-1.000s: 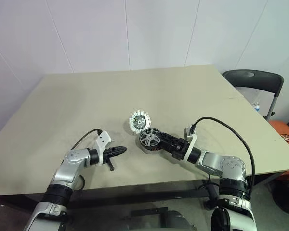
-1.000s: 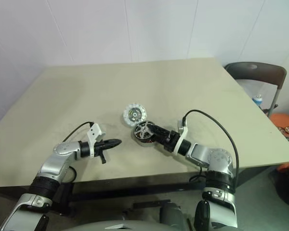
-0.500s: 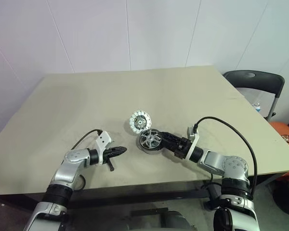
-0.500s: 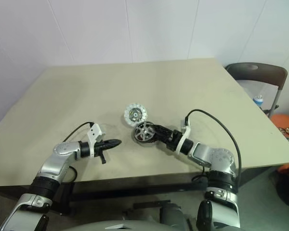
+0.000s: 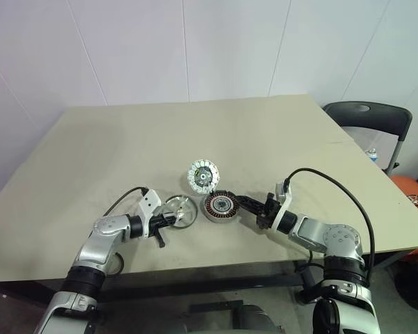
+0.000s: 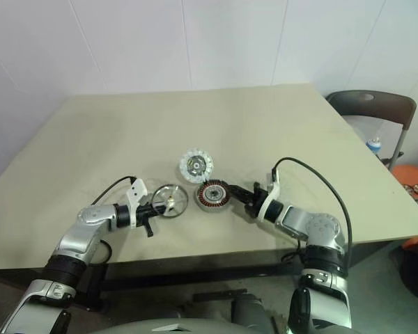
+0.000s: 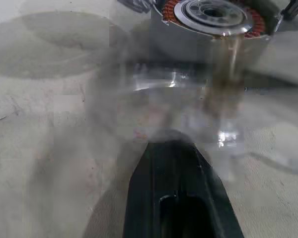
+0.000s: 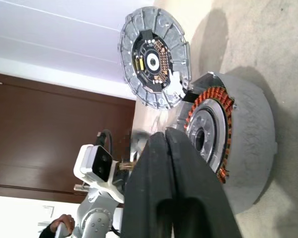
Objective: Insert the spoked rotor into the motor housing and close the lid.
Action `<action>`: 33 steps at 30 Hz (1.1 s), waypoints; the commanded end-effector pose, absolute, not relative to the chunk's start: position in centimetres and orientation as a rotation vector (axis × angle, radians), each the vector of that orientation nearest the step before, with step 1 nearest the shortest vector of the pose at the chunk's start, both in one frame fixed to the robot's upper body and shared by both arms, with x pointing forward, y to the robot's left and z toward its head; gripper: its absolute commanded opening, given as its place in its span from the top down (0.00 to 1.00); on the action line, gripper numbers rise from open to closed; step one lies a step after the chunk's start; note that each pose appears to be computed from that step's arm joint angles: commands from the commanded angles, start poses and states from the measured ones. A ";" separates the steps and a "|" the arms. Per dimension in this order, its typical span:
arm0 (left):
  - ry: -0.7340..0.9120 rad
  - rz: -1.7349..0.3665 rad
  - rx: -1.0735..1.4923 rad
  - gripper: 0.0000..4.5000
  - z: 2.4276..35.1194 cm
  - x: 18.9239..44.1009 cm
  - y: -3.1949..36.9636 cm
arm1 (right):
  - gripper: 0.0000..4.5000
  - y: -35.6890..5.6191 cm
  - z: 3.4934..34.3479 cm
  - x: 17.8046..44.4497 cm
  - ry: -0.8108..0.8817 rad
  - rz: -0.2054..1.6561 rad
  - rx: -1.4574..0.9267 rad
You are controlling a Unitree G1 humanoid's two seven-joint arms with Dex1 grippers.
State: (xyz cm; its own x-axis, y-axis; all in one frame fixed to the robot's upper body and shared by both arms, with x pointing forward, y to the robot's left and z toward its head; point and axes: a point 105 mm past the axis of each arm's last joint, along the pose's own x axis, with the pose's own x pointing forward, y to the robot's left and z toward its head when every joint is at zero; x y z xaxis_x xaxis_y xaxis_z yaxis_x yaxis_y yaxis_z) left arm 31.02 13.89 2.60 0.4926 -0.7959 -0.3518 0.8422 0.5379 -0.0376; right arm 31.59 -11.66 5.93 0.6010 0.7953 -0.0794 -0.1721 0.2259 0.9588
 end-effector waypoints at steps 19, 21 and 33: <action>0.328 -1.006 0.170 1.00 3.1 31.4 13.8 | 0.17 -7.5 11.7 28.6 0.588 1.124 0.636; 0.326 -1.006 0.171 1.00 3.2 31.5 13.8 | 0.17 -6.8 11.4 27.9 0.605 1.161 0.463; 0.295 -1.027 0.155 1.00 3.7 31.8 12.8 | 0.17 -4.7 10.5 28.7 0.473 1.174 -0.067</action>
State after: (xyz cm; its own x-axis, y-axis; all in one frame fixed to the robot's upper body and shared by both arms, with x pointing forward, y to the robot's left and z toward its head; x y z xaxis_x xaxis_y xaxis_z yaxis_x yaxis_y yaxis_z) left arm 31.24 13.35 2.76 0.4851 -0.8083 -0.3336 0.8498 0.5258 -0.0383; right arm 28.68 -5.35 9.24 0.2953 0.8634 -0.4090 -0.8584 0.4277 0.2831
